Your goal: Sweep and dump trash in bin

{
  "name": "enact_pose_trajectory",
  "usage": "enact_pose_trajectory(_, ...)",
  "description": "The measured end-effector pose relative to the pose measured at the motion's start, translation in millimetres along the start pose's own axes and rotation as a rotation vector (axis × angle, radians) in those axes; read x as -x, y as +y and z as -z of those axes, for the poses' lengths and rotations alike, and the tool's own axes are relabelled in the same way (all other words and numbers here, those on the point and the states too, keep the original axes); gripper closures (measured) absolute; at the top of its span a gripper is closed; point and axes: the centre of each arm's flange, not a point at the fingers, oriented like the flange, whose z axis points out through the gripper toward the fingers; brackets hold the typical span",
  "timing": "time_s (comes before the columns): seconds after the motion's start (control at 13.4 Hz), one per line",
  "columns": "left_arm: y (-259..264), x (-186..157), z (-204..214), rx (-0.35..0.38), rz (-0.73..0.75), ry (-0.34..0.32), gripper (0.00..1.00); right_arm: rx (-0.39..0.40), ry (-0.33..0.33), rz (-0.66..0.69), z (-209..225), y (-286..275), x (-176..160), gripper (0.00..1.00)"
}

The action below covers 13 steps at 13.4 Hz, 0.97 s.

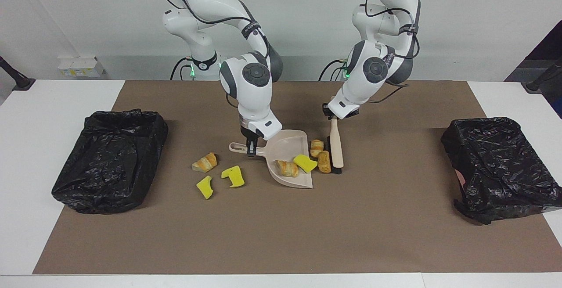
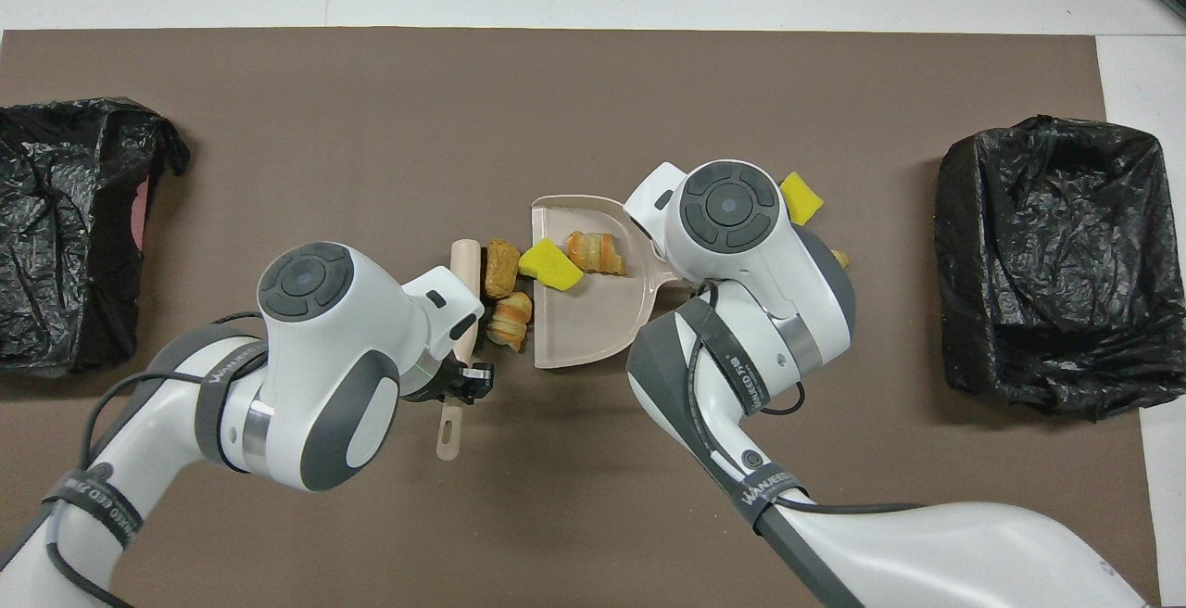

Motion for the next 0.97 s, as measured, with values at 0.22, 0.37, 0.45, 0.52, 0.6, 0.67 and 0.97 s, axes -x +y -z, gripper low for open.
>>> enact_pose_trajectory(0.22,32,11,-7,0.066,-0.003,0.025,0.74,0.001,0.0,-0.001,0,0,0,0.68)
enact_pose_trajectory(0.37,45,15,-6,0.115,0.006,0.034,0.74,0.0,0.0,-0.001,-1,0,0,0.68)
enact_pose_trajectory(0.45,49,16,-6,0.134,0.013,0.033,0.74,0.0,0.0,-0.001,-1,0,0,0.68)
enact_pose_trajectory(0.52,51,17,-5,0.149,0.019,0.033,0.74,0.0,0.0,-0.001,-1,0,0,0.68)
enact_pose_trajectory(0.6,53,17,-4,0.157,0.021,0.037,0.74,0.0,0.0,-0.001,-1,0,0,0.68)
enact_pose_trajectory(0.67,54,17,-3,0.162,0.021,0.043,0.74,0.0,0.0,-0.001,-1,0,0,0.68)
enact_pose_trajectory(0.97,58,21,-1,0.166,0.057,0.043,0.74,0.0,0.0,-0.002,-1,0,0,0.68)
